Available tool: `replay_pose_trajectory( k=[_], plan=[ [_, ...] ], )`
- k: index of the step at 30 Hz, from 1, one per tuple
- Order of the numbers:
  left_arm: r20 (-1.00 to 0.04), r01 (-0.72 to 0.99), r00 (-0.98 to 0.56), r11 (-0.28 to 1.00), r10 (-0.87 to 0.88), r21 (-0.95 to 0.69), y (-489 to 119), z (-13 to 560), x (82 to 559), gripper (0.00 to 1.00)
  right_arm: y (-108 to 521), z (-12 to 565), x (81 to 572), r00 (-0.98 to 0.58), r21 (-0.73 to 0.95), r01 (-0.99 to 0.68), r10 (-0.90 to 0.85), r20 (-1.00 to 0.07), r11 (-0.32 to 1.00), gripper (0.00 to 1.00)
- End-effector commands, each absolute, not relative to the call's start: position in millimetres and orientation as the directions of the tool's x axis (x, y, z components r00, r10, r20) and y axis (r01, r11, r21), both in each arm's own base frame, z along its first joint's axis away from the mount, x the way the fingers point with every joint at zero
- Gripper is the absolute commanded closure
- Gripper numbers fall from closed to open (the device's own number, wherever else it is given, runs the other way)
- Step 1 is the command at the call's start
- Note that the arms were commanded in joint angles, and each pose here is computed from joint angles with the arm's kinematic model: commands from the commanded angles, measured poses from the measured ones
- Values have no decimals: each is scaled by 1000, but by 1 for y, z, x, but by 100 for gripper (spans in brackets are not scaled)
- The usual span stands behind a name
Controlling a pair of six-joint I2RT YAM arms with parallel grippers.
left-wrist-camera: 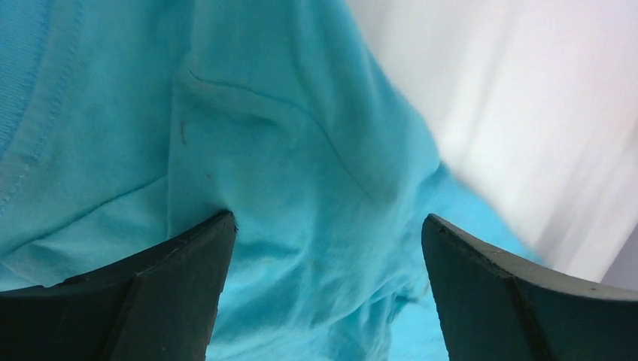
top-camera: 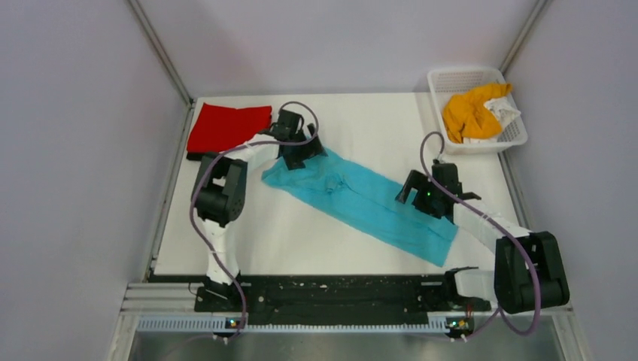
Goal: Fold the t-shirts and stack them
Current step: Rotate the tshirt 90 degrees
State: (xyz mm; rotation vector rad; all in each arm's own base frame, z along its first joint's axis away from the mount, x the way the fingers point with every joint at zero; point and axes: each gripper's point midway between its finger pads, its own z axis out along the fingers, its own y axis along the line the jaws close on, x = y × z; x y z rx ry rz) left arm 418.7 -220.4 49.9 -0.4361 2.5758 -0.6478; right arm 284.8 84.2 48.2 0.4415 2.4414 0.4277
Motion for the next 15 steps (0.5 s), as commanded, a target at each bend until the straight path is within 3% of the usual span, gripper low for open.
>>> replay_pose_trajectory(
  k=[1,4,10,13,15],
  plan=[
    [-391,-88,-853,835,-345,-543,-251,47,501,1,105,39,279,-779,451,136,377,-501,882,1],
    [-363,-42,-849,735,-383,-677,-294,56,558,1,122,25,247,-836,448,120,333,-435,886,1],
    [-228,6,-763,346,-605,-938,-363,73,638,1,193,23,172,-924,551,56,252,-287,833,1],
    [-169,-12,-705,249,-689,-968,-376,66,655,1,228,36,152,-944,605,-23,182,-276,796,1],
    [-196,-3,-675,269,-712,-963,-380,65,657,1,250,42,143,-951,621,-101,108,-290,777,1]
  ],
)
